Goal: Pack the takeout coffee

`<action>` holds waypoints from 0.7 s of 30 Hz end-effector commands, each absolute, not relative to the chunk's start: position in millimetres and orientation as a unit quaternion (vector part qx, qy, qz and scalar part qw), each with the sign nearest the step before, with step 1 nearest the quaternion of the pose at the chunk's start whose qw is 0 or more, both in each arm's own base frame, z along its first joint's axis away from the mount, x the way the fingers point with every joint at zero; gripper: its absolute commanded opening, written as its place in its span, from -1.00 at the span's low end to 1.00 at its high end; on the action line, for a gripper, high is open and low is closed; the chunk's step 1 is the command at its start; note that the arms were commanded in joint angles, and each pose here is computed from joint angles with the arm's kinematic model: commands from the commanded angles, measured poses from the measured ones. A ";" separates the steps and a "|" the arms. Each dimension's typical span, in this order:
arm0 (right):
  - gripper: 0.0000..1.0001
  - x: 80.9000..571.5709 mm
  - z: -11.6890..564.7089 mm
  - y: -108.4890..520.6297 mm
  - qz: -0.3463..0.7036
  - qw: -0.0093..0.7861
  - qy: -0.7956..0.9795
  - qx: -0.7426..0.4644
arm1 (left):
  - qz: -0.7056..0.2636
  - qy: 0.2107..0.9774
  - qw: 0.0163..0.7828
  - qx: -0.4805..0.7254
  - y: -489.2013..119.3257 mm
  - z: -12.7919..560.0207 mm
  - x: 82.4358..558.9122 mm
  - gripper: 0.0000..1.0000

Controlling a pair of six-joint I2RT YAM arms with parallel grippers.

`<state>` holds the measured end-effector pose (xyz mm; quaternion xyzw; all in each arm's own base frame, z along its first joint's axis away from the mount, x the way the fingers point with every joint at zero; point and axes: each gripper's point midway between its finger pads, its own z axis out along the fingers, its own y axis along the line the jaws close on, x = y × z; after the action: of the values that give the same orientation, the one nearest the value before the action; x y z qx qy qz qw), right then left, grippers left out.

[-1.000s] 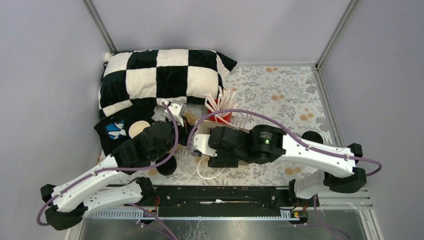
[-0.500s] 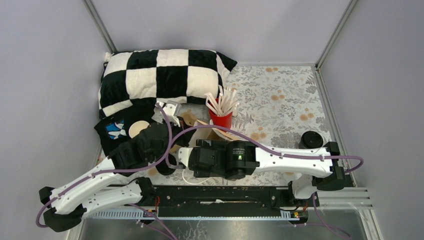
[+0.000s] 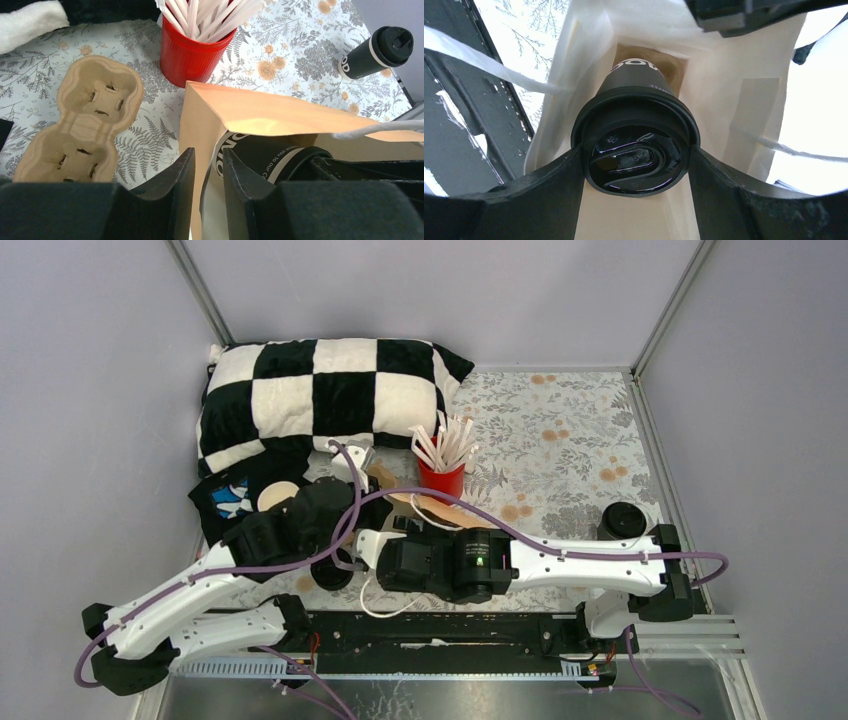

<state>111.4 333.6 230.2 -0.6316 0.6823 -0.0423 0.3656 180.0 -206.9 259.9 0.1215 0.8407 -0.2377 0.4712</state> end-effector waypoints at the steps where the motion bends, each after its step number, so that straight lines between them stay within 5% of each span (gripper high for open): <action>1: -0.30 109.7 254.0 338.7 0.009 0.413 0.696 -0.587 | -0.222 0.852 0.453 0.140 -208.3 259.4 177.5 -0.47; 4: -0.29 111.2 254.6 331.6 0.003 0.415 0.701 -0.580 | -0.196 0.863 0.436 0.161 -210.4 244.6 179.0 -0.56; 9: -0.30 117.9 258.7 312.4 -0.028 0.416 0.706 -0.573 | -0.191 0.854 0.453 0.171 -216.6 246.2 187.8 -1.00; 21: -0.30 137.0 268.9 273.9 -0.128 0.418 0.678 -0.591 | -0.278 0.750 0.587 0.122 -250.8 304.8 222.6 -1.00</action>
<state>126.9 293.2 246.5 -0.6063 0.6879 -0.1021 0.3857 203.1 -238.8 257.4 0.1600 0.8104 -0.2391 0.5103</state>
